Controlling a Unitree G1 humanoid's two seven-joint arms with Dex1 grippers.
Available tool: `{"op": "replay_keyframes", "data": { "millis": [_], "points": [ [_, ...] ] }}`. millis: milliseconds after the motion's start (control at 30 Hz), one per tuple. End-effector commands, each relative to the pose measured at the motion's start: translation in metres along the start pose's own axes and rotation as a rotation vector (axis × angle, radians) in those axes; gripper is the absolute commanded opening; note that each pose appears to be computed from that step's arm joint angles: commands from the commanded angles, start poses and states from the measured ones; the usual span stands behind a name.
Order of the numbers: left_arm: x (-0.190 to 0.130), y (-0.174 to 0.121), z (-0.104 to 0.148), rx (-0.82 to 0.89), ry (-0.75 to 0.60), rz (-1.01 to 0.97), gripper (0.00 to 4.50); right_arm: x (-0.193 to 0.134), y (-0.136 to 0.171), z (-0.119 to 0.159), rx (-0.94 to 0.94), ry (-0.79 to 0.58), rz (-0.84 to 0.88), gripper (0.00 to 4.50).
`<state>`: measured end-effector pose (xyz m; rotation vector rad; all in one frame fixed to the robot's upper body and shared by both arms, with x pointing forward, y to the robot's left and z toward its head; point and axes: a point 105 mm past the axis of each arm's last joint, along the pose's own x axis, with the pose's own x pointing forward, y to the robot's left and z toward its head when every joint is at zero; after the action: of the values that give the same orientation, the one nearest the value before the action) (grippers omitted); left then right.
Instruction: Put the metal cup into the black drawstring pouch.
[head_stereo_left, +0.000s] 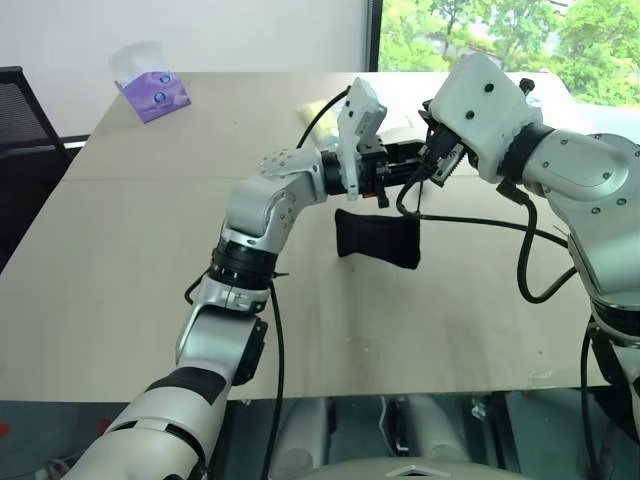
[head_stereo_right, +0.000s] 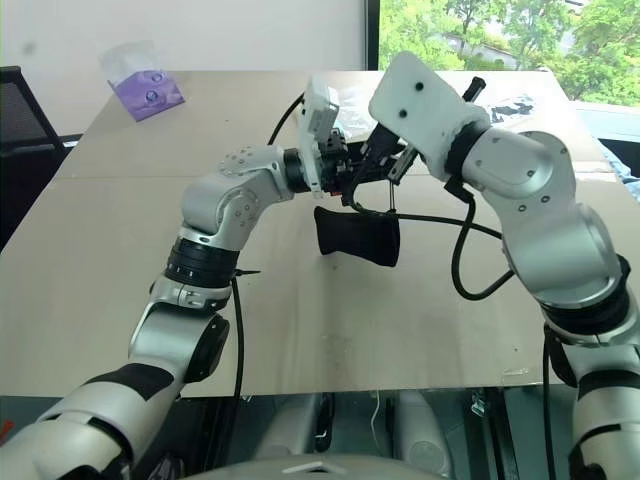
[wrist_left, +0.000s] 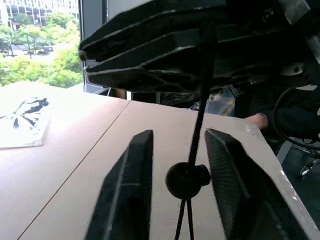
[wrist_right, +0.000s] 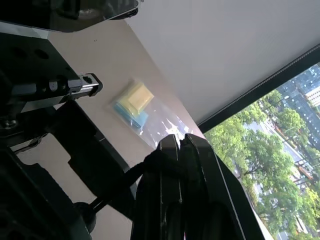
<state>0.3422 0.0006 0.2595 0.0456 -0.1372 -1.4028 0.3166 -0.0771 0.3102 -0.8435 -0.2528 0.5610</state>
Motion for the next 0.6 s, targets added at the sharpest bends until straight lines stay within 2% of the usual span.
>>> {"op": "replay_keyframes", "data": {
  "millis": [33, 167, 233, 400, 500, 600],
  "points": [
    [0.002, -0.004, 0.0, 0.027, 0.001, -0.018, 0.21, -0.01, -0.014, 0.02, -0.02, -0.067, -0.057, 0.0],
    [-0.001, -0.004, -0.009, 0.006, 0.018, -0.017, 0.18, -0.012, -0.023, 0.025, -0.005, -0.079, -0.085, 0.0],
    [-0.003, 0.001, -0.009, 0.008, 0.018, 0.001, 0.18, -0.016, -0.046, 0.029, 0.011, -0.091, -0.174, 0.0],
    [-0.01, 0.022, 0.027, 0.026, -0.08, 0.073, 0.18, -0.031, -0.117, 0.051, -0.074, -0.124, -0.401, 0.0],
    [-0.013, 0.037, 0.046, -0.017, -0.173, 0.14, 0.18, -0.027, -0.111, 0.073, -0.105, -0.196, -0.356, 0.0],
    [-0.014, 0.037, 0.039, -0.037, -0.158, 0.147, 0.18, -0.024, -0.105, 0.074, -0.09, -0.21, -0.35, 0.0]
  ]
}}
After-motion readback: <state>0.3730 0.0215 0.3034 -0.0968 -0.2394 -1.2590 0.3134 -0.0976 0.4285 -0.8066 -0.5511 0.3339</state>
